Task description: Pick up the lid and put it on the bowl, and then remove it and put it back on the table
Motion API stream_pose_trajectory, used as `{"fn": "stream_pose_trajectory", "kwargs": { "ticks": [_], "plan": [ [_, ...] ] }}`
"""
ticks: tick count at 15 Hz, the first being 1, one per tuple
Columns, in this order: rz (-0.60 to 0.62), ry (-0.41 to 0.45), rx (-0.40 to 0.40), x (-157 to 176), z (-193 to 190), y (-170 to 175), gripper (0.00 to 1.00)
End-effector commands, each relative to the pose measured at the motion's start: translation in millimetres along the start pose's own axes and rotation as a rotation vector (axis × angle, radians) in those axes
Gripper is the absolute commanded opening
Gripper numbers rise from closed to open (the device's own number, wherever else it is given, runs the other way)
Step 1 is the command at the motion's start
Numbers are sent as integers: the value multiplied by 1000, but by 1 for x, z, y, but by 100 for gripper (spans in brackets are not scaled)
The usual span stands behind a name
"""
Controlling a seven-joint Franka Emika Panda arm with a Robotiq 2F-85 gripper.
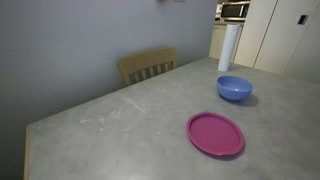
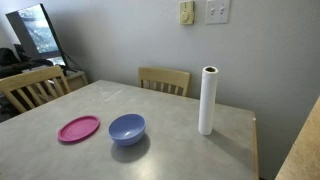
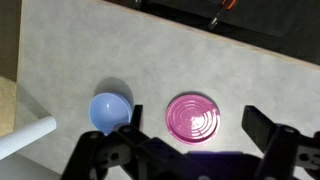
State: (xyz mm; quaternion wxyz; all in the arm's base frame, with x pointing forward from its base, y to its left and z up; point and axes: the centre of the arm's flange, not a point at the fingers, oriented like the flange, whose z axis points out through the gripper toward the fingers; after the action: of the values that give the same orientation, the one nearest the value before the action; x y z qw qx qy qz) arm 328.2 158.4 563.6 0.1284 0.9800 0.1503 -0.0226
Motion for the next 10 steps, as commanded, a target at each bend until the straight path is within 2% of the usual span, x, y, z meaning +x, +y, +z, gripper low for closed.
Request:
{"fn": "stream_pose_trajectory", "kwargs": {
  "ticks": [1, 5, 10],
  "plan": [
    [0, 0, 0, 0, 0, 0, 100],
    [-7, 9, 5, 5, 5, -1, 100],
    [-18, 41, 23, 30, 29, -9, 100]
  ]
}}
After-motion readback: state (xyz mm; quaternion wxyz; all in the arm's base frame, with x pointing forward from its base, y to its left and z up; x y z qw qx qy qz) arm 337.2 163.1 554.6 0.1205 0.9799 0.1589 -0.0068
